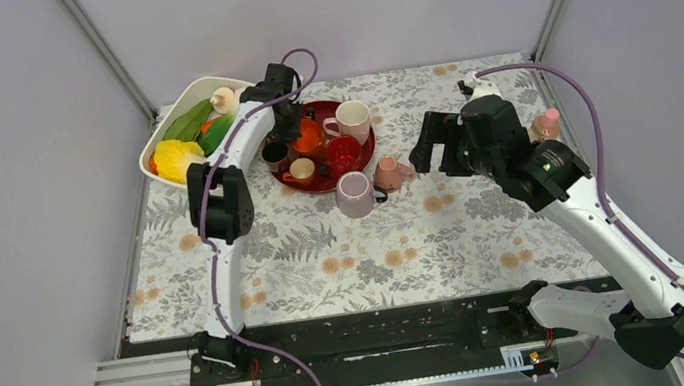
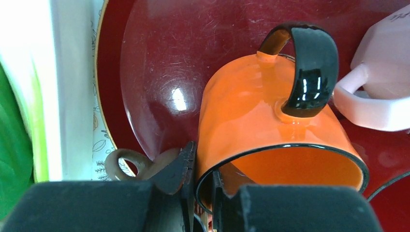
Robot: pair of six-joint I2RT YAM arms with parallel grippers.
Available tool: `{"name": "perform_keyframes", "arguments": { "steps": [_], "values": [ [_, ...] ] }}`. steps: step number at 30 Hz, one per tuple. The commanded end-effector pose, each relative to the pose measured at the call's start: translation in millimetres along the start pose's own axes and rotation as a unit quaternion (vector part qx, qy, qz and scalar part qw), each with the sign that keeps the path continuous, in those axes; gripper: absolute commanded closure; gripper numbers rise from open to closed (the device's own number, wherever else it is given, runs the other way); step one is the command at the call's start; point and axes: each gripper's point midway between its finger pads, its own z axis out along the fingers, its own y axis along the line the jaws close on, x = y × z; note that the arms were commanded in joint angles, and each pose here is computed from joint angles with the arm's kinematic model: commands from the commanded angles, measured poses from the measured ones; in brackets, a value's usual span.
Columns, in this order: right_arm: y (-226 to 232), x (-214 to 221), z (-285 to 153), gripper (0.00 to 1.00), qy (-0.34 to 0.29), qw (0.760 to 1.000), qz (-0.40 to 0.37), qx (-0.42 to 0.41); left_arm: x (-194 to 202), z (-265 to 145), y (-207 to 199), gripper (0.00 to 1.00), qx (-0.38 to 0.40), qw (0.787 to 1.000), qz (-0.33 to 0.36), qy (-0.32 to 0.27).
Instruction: Turn the mug right side up
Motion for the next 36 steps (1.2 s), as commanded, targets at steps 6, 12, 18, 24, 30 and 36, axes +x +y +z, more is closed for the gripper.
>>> {"name": "perform_keyframes", "arguments": {
  "steps": [6,12,18,24,30,36],
  "values": [
    [-1,-5,0,0.01,-0.019,1.0,0.012,0.0,-39,-12,-2,0.76,0.005,0.998,-0.003,-0.058],
    [-1,-4,2,0.01,-0.016,1.0,0.012,0.0,-67,-37,2,0.57,0.002,0.994,-0.002,-0.113],
    [21,16,16,0.01,0.017,0.995,-0.057,-0.083,-95,-80,-1,0.54,0.018,0.984,0.011,-0.174],
    [31,67,40,0.01,0.081,0.958,-0.199,-0.189,-101,-166,-49,0.37,0.155,0.945,0.125,-0.26],
    [4,70,52,0.01,0.084,0.963,-0.209,-0.149,-7,-231,-143,0.22,0.309,0.843,0.389,-0.206],
    [-72,72,63,0.01,0.101,0.988,-0.115,-0.028,93,-201,-210,0.24,0.315,0.753,0.571,-0.088]
  ]
}}
